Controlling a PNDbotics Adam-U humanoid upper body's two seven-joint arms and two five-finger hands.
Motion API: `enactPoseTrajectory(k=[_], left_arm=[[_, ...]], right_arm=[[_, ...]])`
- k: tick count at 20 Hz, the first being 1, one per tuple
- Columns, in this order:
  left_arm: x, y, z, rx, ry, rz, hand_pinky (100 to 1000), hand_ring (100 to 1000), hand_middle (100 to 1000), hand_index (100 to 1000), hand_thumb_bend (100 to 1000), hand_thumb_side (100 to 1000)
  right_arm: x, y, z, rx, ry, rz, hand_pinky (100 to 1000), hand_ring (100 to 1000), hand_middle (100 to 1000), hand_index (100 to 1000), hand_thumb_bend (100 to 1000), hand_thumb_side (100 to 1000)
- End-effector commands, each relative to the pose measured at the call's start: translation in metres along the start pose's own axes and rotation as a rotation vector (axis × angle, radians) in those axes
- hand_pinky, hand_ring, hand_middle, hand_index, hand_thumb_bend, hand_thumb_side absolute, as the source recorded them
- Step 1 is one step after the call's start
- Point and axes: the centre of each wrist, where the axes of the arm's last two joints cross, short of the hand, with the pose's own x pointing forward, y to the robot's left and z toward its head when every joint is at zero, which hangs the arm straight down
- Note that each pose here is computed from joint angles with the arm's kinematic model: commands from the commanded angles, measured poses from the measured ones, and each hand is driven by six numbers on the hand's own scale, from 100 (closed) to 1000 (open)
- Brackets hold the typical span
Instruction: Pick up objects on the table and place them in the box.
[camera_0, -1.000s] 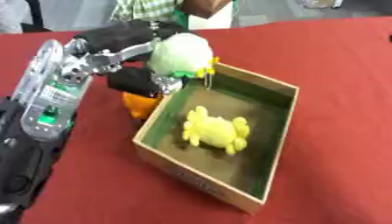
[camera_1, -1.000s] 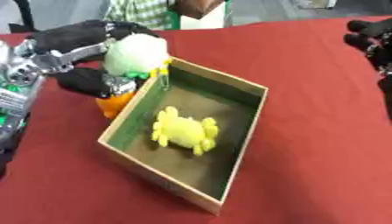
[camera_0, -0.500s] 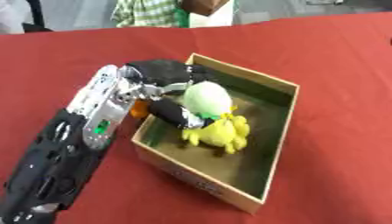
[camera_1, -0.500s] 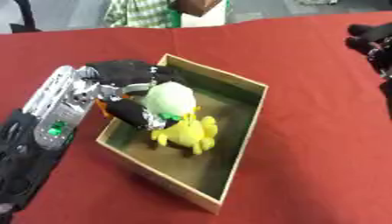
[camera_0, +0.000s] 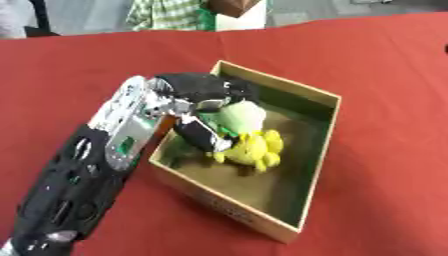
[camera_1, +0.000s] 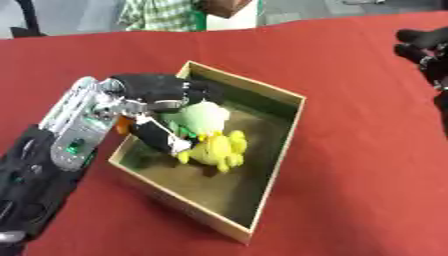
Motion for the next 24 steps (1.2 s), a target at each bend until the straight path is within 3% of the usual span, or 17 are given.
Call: enactPoseTrajectory(k=[1, 3, 6, 8, 9, 10, 11, 12, 13, 14, 16, 19, 20, 21, 24], left_arm=[[0.0010, 0.0119, 0.0037, 0.032, 0.014, -0.021, 869, 961, 1000, 1000, 517, 1000], [0.0011, 0.0103, 0.0021, 0.041, 0.028, -0.016, 867, 959, 1000, 1000, 512, 1000], [0.0023, 0.0089, 0.0001, 0.040, 0.012, -0.016, 865, 959, 1000, 1000, 415, 997], [0.0035, 0.0098, 0.0004, 0.030, -0.008, -0.024, 863, 956, 1000, 1000, 148, 587], [0.0039, 0.0103, 0.0007, 0.021, -0.016, -0.030, 867, 958, 1000, 1000, 129, 492], [0.0043, 0.0107, 0.0009, 0.009, -0.028, -0.036, 870, 959, 1000, 1000, 222, 546], [0.0042, 0.0113, 0.0015, 0.002, -0.036, -0.039, 869, 959, 1000, 1000, 261, 581], [0.0039, 0.0121, 0.0023, 0.002, -0.039, -0.037, 871, 959, 1000, 1000, 474, 940], [0.0031, 0.0127, 0.0033, 0.009, -0.034, -0.031, 866, 954, 1000, 1000, 498, 1000], [0.0019, 0.0129, 0.0043, 0.023, -0.020, -0.020, 864, 953, 1000, 1000, 510, 1000], [0.0012, 0.0118, 0.0041, 0.048, -0.001, 0.002, 855, 950, 1000, 1000, 482, 1000], [0.0015, 0.0120, 0.0044, 0.099, 0.010, 0.046, 851, 963, 1000, 1000, 344, 1000], [0.0020, 0.0129, 0.0050, 0.122, 0.013, 0.059, 855, 966, 1000, 1000, 188, 1000], [0.0024, 0.0135, 0.0056, 0.144, 0.017, 0.068, 857, 969, 1000, 1000, 113, 1000], [0.0033, 0.0130, 0.0064, 0.186, 0.034, 0.082, 936, 1000, 1000, 1000, 100, 1000]], right_arm=[[0.0068, -0.0017, -0.0019, 0.008, -0.016, 0.022, 863, 811, 558, 914, 100, 641], [0.0067, -0.0015, -0.0019, 0.009, -0.015, 0.020, 863, 811, 558, 914, 100, 641], [0.0066, -0.0016, -0.0017, 0.009, -0.014, 0.021, 863, 811, 557, 914, 100, 639], [0.0065, -0.0016, -0.0016, 0.008, -0.013, 0.020, 863, 811, 557, 914, 100, 639], [0.0065, -0.0016, -0.0016, 0.008, -0.013, 0.020, 863, 811, 557, 914, 100, 639], [0.0064, -0.0016, -0.0015, 0.008, -0.012, 0.020, 863, 811, 557, 913, 100, 639], [0.0064, -0.0016, -0.0014, 0.008, -0.012, 0.020, 863, 811, 557, 913, 100, 639], [0.0063, -0.0016, -0.0013, 0.008, -0.011, 0.020, 863, 809, 556, 913, 100, 638], [0.0062, -0.0015, -0.0011, 0.008, -0.010, 0.020, 863, 809, 555, 912, 100, 638], [0.0061, -0.0014, -0.0011, 0.008, -0.010, 0.020, 863, 808, 555, 912, 100, 638], [0.0061, -0.0014, -0.0011, 0.008, -0.009, 0.019, 863, 808, 554, 912, 100, 635], [0.0060, -0.0014, -0.0010, 0.008, -0.005, 0.021, 864, 807, 553, 912, 100, 636], [0.0060, -0.0013, -0.0011, 0.008, -0.003, 0.021, 864, 807, 551, 912, 100, 634], [0.0061, -0.0012, -0.0013, 0.007, -0.002, 0.021, 864, 807, 551, 912, 100, 634], [0.0061, -0.0012, -0.0012, 0.008, 0.002, 0.025, 865, 804, 548, 911, 100, 631]])
